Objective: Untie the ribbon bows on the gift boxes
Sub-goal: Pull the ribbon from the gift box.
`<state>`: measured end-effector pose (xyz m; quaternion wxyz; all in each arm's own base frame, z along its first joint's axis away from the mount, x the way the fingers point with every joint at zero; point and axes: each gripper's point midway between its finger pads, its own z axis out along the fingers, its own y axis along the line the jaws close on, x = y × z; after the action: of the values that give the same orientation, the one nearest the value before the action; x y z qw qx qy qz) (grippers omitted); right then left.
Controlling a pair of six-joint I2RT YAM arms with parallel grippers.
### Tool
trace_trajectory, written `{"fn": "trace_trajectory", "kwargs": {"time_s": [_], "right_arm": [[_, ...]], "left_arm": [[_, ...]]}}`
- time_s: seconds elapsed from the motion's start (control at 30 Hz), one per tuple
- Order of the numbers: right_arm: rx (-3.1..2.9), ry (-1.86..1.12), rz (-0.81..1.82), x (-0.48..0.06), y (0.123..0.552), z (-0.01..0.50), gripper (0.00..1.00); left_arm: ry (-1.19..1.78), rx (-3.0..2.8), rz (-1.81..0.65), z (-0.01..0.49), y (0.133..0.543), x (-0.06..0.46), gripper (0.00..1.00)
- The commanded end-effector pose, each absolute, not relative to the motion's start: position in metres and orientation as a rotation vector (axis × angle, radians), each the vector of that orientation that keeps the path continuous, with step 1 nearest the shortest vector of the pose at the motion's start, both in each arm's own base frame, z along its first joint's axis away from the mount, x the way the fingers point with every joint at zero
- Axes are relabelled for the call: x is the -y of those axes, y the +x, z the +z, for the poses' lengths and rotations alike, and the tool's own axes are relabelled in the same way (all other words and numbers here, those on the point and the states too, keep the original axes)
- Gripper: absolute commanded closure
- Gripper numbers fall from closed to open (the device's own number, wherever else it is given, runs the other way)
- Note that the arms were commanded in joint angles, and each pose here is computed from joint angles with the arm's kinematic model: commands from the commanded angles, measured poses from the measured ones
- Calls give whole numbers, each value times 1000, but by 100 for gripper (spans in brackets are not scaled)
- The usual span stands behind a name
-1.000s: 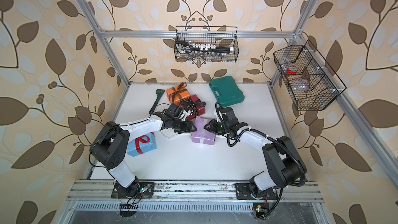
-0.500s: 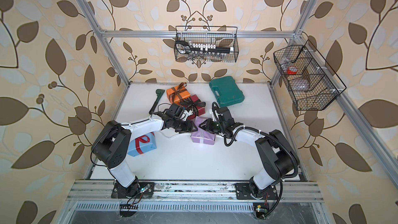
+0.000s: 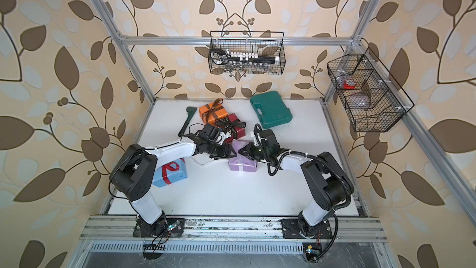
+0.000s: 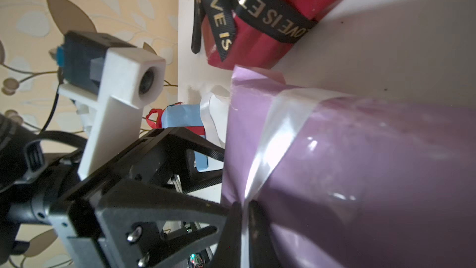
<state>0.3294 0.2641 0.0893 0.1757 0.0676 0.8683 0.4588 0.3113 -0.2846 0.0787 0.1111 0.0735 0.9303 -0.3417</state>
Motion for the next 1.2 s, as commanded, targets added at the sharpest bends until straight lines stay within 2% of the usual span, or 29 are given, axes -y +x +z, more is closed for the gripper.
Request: {"fn": "trace_trajectory", "kwargs": {"time_s": [0.0, 0.13, 0.3, 0.53, 0.77, 0.93, 1.17], "right_arm": [[-2530, 191, 1195, -256, 325, 81, 100], [-2515, 184, 1178, -254, 324, 89, 100], [-2432, 116, 1298, -266, 326, 123, 100], [-2273, -3, 1493, -277, 319, 171, 100], [-2248, 26, 1527, -271, 318, 180, 100], [-2229, 17, 1506, -264, 320, 191, 100], [-2321, 52, 1417, -251, 327, 161, 100]], "left_arm": [[230, -2782, -969, 67, 302, 284, 43], [224, -2769, -975, 72, 303, 284, 43], [212, -2760, -967, 78, 303, 283, 42], [213, -2754, -926, 84, 309, 281, 34], [226, -2739, -915, 94, 316, 283, 28], [228, -2735, -921, 97, 318, 285, 28], [214, -2741, -940, 98, 319, 289, 27]]}}
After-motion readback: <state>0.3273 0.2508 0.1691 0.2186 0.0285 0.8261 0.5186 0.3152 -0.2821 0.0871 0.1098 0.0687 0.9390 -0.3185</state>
